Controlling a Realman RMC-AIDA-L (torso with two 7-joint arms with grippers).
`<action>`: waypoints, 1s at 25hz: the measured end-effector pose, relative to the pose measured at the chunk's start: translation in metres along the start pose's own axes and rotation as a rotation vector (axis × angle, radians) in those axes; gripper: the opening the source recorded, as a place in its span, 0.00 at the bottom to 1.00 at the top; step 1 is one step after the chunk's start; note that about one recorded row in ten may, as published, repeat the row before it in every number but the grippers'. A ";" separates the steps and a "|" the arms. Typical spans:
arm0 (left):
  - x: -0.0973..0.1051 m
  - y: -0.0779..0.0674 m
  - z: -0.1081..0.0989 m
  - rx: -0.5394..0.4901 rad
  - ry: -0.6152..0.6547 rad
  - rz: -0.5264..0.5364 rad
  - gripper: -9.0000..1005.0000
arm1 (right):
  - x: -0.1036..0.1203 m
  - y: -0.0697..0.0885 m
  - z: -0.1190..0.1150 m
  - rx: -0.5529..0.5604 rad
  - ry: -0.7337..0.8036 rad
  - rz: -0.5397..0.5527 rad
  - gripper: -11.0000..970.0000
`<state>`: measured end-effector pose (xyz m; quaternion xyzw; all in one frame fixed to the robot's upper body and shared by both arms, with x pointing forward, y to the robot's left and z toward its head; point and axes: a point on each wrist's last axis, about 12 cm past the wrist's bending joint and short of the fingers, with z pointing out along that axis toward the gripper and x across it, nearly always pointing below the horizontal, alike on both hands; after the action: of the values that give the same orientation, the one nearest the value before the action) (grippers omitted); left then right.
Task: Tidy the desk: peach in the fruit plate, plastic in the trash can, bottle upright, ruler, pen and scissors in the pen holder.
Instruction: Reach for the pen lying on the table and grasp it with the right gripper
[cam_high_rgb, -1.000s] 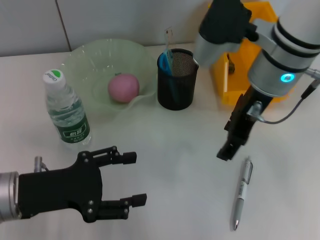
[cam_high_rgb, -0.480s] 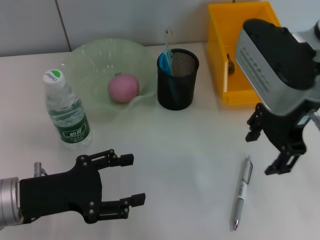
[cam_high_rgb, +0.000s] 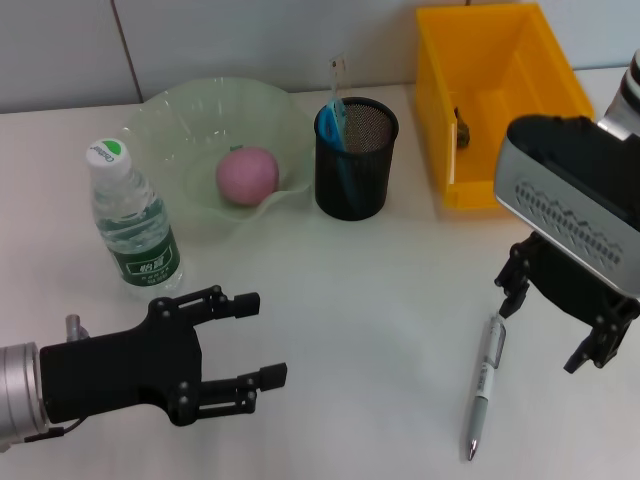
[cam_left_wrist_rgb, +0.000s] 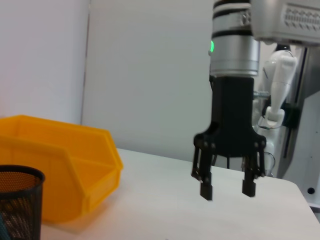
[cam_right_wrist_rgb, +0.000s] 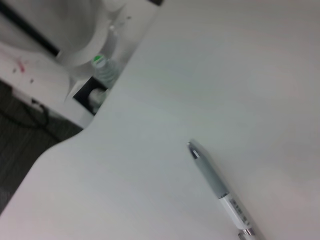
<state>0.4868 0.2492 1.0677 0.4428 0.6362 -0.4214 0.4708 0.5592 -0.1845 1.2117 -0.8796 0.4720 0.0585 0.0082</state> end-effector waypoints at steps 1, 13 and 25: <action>0.000 0.000 0.000 0.000 0.000 0.000 0.81 | 0.000 0.000 0.002 -0.004 0.002 -0.036 0.74; 0.004 0.001 0.001 -0.040 0.008 -0.017 0.81 | 0.008 -0.013 0.023 -0.020 0.025 -0.254 0.74; 0.009 0.001 0.012 -0.034 0.027 -0.035 0.81 | 0.005 -0.018 0.047 -0.001 0.007 -0.390 0.73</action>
<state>0.4886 0.2397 1.0568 0.4291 0.6572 -0.4129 0.4620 0.5720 -0.1755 1.1638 -0.9546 0.2925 0.0530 0.0172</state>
